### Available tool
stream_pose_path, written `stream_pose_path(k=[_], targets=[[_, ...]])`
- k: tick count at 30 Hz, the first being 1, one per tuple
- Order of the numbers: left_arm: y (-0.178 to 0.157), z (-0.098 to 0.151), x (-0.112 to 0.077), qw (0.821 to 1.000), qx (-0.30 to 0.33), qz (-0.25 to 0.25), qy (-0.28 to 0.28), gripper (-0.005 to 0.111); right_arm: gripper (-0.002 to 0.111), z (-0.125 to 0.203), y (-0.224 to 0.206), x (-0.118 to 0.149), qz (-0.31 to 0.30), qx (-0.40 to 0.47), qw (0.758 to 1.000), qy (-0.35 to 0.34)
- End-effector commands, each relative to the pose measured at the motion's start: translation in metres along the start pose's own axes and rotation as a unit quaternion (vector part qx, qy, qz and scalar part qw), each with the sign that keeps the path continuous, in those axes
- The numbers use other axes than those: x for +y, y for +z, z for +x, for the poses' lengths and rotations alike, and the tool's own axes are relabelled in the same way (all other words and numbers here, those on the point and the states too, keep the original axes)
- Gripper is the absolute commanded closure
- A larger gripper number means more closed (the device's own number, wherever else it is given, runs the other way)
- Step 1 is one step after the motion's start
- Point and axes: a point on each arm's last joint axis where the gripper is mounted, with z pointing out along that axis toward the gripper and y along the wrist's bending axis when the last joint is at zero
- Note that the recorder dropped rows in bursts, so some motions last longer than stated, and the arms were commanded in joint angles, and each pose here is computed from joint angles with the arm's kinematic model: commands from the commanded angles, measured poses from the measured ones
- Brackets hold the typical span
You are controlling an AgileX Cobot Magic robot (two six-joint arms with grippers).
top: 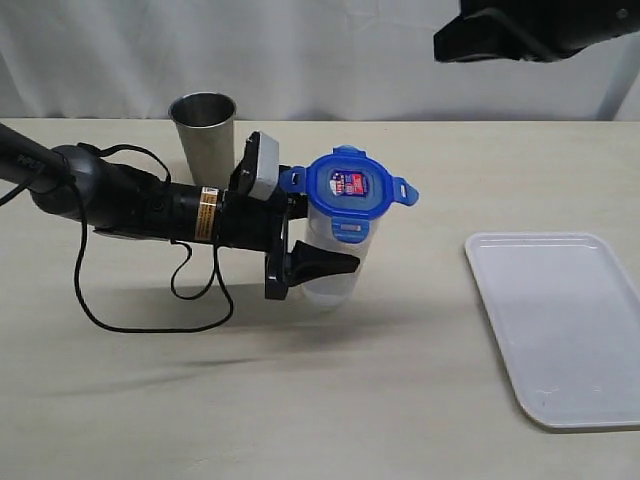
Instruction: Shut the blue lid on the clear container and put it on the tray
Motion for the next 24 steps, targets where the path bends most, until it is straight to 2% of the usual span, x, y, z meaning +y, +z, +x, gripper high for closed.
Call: stream_pose_path(k=[1, 2, 4, 7, 13, 15, 19, 24], targets=[[-0.016, -0.006, 0.008, 1.0, -0.023, -0.011, 0.0, 0.107, 0.082, -0.005, 0.024, -0.001, 0.024, 0.103, 0.994, 0.033], [-0.017, -0.006, 0.008, 1.0, -0.023, -0.012, 0.0, 0.107, 0.081, -0.004, 0.029, -0.001, 0.01, 0.136, 0.99, 0.037], [-0.018, -0.003, 0.011, 1.0, -0.008, -0.023, -0.001, 0.107, 0.07, 0.005, 0.042, 0.0, -0.027, 0.19, 0.98, 0.05], [-0.018, 0.0, 0.013, 0.999, 0.007, -0.036, -0.003, 0.107, 0.061, 0.008, 0.049, 0.003, -0.065, 0.209, 0.973, 0.068], [-0.018, 0.0, 0.017, 0.998, 0.01, -0.058, -0.011, 0.107, 0.061, 0.006, 0.067, 0.023, -0.08, 0.181, 0.978, 0.062], [-0.018, -0.002, 0.018, 0.998, -0.002, -0.064, -0.015, 0.107, 0.061, 0.008, 0.08, 0.031, -0.065, 0.176, 0.98, 0.058], [-0.018, -0.004, 0.018, 0.998, -0.014, -0.062, -0.017, 0.107, 0.061, 0.009, 0.096, 0.034, -0.04, 0.163, 0.984, 0.057], [-0.018, -0.004, 0.018, 0.998, -0.015, -0.065, -0.018, 0.107, 0.061, -0.002, 0.093, 0.037, -0.038, 0.14, 0.988, 0.048]])
